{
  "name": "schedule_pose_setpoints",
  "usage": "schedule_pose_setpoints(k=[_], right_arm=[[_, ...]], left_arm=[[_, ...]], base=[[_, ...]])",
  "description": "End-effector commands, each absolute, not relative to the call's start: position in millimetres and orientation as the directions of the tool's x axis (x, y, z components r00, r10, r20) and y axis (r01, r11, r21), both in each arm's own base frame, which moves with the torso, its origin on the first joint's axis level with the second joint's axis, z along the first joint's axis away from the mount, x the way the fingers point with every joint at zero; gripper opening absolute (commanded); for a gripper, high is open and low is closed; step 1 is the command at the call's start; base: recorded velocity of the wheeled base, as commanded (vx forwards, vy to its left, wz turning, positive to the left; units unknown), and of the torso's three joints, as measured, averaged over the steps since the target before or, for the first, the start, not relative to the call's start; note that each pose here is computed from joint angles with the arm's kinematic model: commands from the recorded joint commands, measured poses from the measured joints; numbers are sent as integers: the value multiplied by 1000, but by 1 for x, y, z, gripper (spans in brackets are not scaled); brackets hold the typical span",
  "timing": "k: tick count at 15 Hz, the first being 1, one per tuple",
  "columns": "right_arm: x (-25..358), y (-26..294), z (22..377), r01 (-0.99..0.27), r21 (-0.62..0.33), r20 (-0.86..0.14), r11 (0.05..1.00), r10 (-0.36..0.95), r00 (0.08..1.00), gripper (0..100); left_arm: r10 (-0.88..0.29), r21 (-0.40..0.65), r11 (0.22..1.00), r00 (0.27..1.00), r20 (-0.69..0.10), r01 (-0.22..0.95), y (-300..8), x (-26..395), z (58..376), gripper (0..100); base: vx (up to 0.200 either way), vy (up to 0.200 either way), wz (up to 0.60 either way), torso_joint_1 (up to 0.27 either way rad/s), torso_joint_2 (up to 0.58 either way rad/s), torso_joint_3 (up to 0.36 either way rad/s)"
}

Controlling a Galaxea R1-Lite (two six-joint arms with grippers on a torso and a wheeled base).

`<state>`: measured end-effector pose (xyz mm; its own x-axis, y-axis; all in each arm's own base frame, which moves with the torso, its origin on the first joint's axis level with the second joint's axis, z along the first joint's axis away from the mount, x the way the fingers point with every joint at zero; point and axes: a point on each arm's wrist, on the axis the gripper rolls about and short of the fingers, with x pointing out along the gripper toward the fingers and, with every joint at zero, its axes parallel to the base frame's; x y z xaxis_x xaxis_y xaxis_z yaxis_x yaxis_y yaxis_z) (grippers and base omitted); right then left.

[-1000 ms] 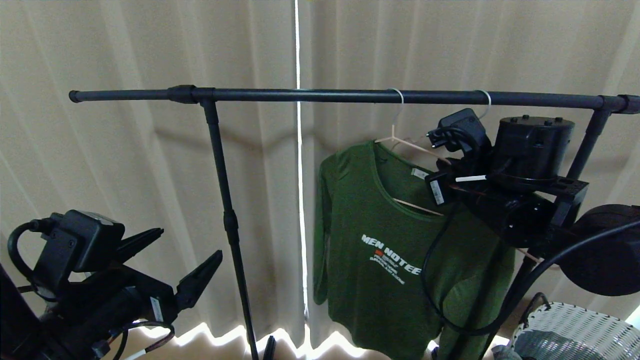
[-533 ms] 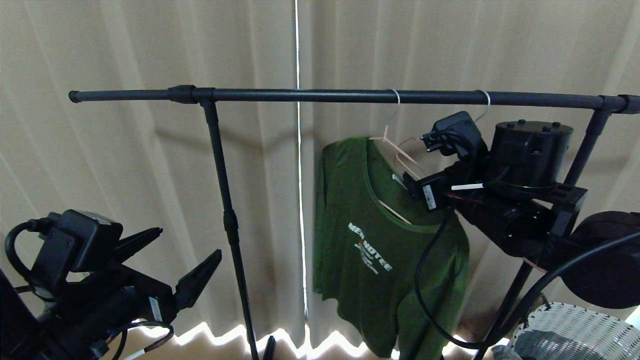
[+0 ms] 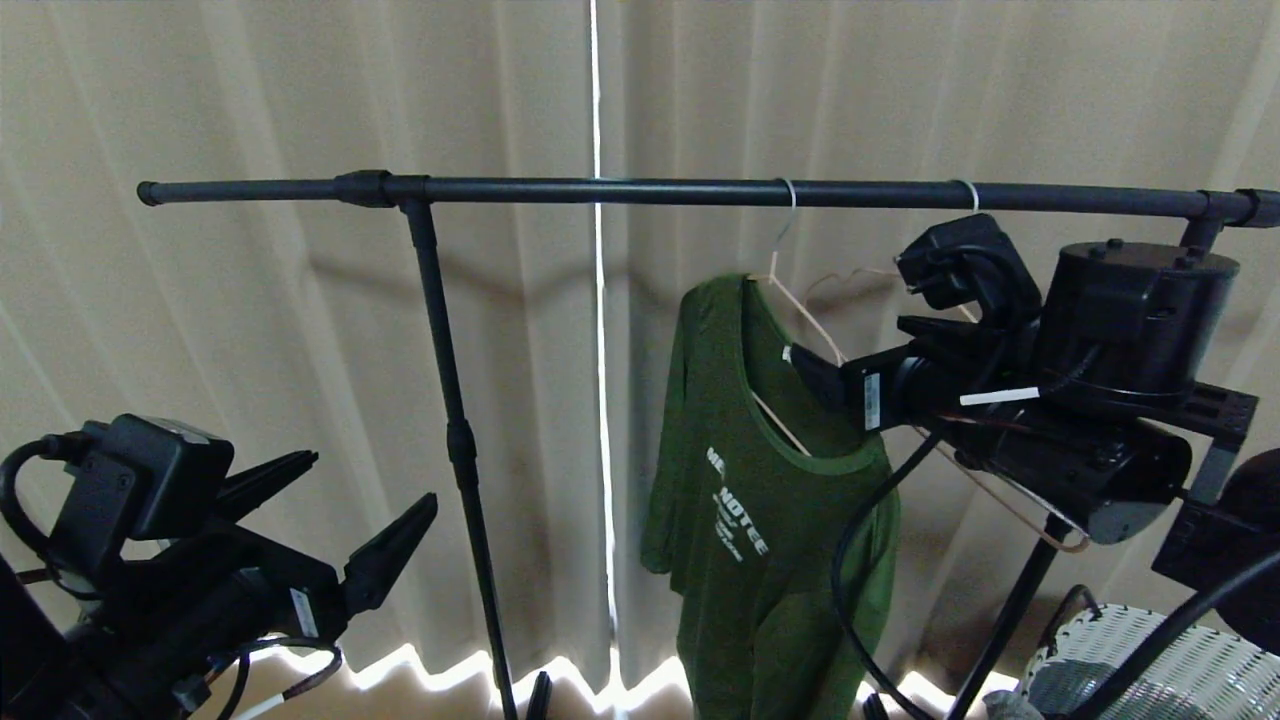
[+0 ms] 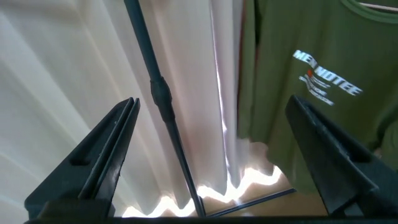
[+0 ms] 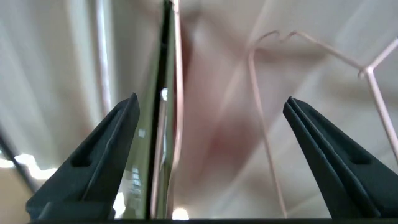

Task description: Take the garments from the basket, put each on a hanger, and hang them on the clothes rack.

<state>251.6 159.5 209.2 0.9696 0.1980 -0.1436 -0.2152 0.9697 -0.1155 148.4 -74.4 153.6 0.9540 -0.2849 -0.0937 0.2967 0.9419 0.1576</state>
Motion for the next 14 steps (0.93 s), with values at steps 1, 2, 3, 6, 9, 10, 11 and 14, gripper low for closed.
schedule_pose_setpoints(k=[1,2,3,6,9,10,11,14], right_arm=[[236,149,216,-230,-87,-124,969,219,968,100],[225,143,219,-260,-75,-114,963,251,961,100],[218,139,221,-284,-63,-92,957,278,956,100],[193,121,223,-331,-45,6,943,331,944,100],[170,87,223,-244,-115,25,963,249,968,100],[157,73,218,-216,-159,13,963,221,975,100],[153,70,215,-212,-165,0,963,215,977,100],[147,52,192,-134,-184,-73,974,123,990,100]], left_arm=[[-284,156,943,955,-84,294,-73,147,155,100],[-284,155,943,955,-80,294,-73,146,156,100],[-284,155,943,955,-80,294,-73,146,156,100],[-261,151,952,963,-59,267,-67,143,159,100],[-195,142,970,981,-14,195,-53,136,164,100],[-145,144,979,989,14,142,-41,127,165,100],[-124,151,981,992,24,119,-37,124,166,100],[-14,181,984,1000,20,10,-19,110,156,100]], base=[[0,0,0,0,0,0],[0,0,0,0,0,0],[0,0,0,0,0,0],[0,0,0,0,0,0],[0,0,0,0,0,0],[0,0,0,0,0,0],[0,0,0,0,0,0],[0,0,0,0,0,0]])
